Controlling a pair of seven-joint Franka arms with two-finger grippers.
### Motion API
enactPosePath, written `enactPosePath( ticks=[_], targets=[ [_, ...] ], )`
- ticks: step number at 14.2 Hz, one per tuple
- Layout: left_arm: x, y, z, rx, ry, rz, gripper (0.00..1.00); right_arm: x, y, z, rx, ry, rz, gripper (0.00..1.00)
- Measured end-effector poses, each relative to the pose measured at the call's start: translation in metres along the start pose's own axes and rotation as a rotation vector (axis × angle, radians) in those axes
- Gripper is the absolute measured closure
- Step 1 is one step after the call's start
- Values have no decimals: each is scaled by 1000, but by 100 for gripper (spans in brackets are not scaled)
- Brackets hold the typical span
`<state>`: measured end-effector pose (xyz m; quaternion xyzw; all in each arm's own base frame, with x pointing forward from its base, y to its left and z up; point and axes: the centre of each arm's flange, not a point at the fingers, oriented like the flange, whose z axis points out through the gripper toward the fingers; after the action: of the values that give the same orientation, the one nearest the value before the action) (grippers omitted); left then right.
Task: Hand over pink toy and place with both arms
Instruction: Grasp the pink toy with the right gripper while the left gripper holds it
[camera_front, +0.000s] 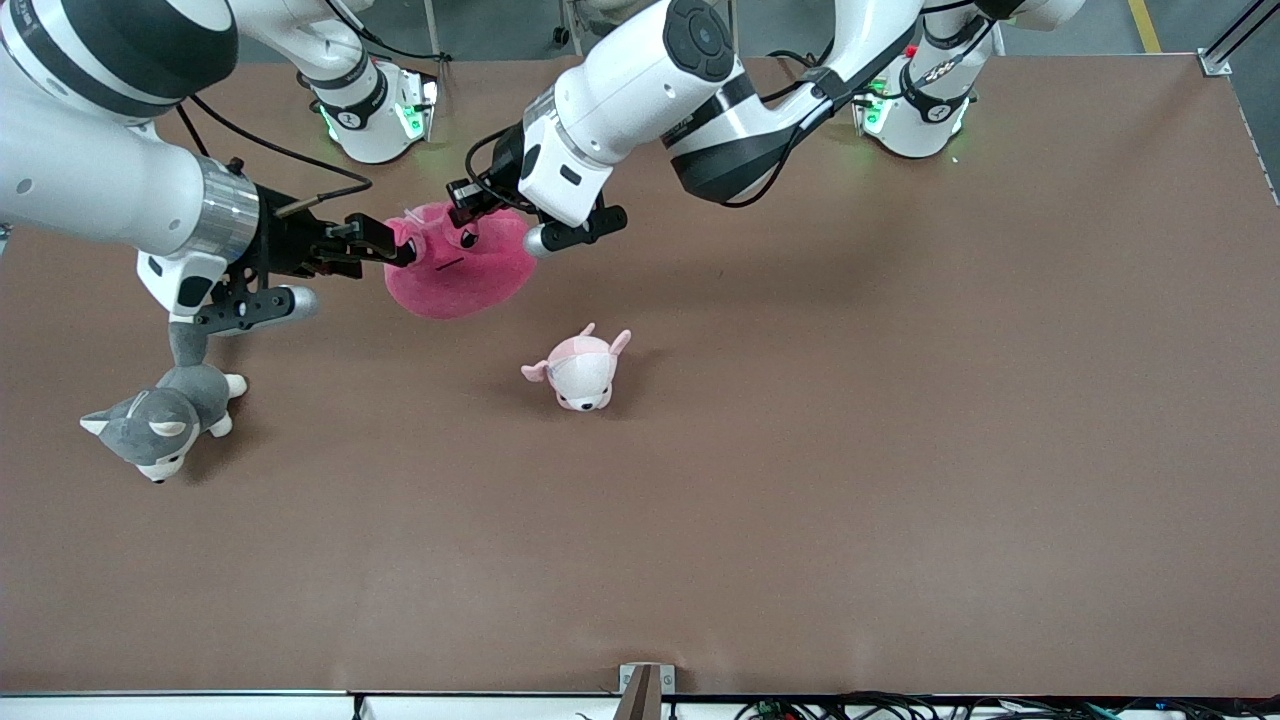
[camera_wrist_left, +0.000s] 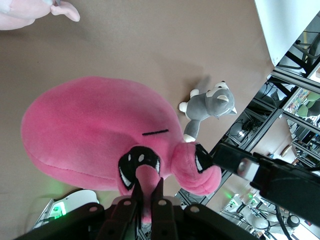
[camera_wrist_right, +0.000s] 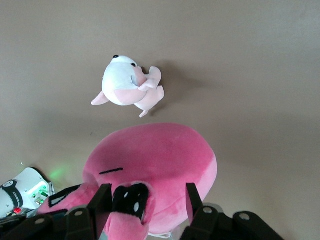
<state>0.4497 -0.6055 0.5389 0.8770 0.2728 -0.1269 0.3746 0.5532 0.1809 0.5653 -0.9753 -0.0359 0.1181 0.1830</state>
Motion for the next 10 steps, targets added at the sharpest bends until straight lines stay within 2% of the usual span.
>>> enactPosePath(
  ticks=[10],
  targets=[
    [8, -1, 6, -11, 2, -11, 92, -9, -24, 18, -36, -45, -36, 33]
  ],
)
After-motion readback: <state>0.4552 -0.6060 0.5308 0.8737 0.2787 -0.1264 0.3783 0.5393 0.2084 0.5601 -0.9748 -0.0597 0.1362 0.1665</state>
